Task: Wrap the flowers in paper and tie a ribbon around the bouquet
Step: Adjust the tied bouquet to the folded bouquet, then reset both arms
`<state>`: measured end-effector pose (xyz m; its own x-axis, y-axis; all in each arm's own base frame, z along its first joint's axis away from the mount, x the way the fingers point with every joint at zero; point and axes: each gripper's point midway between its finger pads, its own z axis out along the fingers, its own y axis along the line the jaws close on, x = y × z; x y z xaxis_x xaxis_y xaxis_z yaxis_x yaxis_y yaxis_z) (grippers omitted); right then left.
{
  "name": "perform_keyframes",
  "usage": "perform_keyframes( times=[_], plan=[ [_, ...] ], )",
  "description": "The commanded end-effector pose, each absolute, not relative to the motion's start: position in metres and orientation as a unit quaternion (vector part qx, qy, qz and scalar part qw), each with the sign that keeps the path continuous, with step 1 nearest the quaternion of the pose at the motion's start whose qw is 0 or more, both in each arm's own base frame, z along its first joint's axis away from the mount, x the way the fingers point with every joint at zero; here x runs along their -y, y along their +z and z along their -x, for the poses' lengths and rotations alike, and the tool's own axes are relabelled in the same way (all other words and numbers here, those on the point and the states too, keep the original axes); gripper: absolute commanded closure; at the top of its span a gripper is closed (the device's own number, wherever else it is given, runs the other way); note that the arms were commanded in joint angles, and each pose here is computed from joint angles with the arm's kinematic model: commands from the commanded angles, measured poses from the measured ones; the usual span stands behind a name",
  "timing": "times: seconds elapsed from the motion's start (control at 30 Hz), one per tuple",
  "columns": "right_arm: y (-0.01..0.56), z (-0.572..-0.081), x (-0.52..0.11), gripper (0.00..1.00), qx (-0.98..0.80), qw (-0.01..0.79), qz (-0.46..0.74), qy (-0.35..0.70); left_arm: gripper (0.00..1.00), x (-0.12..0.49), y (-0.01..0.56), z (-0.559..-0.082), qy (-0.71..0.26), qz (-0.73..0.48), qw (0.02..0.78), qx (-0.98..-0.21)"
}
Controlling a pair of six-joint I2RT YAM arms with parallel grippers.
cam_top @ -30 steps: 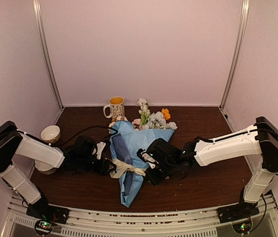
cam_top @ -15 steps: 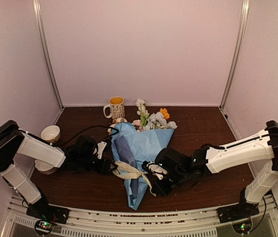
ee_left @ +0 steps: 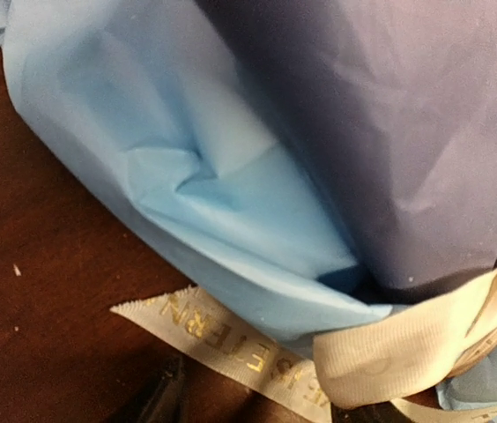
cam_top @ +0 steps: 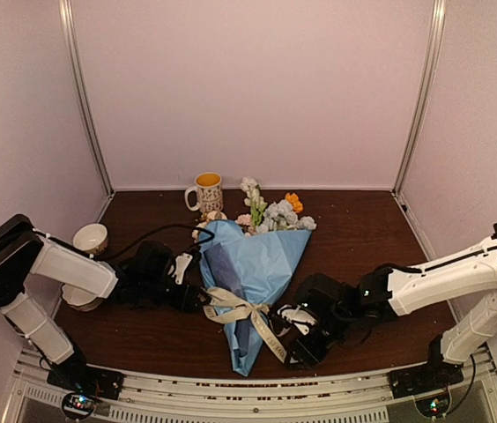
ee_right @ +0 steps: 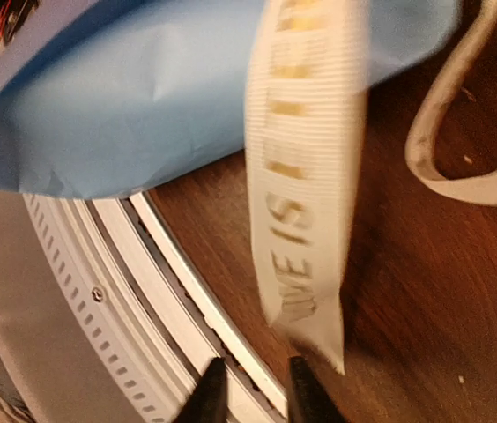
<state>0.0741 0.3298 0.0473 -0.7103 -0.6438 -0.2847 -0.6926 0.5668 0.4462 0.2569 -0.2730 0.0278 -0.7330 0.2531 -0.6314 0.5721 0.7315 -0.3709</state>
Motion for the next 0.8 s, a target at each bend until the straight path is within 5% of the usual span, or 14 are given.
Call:
perform_keyframes(
  times=[0.0,0.03,0.23,0.47,0.77],
  plan=[
    [0.083,-0.109,-0.324,0.26,-0.889,0.106,0.337,0.291,0.38,0.267,0.046,-0.249,-0.277,-0.248,0.288,-0.883],
    [0.095,-0.126,-0.32,0.03,-0.891,0.135,0.317,0.295,0.33,0.263,0.054,-0.25,-0.268,-0.248,0.297,-0.882],
    [0.181,-0.262,-0.235,0.0,-0.881,0.354,0.113,0.294,0.04,0.23,0.113,-0.275,-0.179,-0.237,0.36,-0.884],
    [0.206,-0.35,-0.089,0.0,-0.84,0.482,-0.091,0.231,0.02,0.167,0.154,-0.351,-0.104,-0.131,0.402,-0.9],
    [0.174,-0.344,0.007,0.0,-0.813,0.523,-0.19,0.168,0.02,0.05,0.173,-0.378,0.062,0.008,0.506,-0.86]
  ],
)
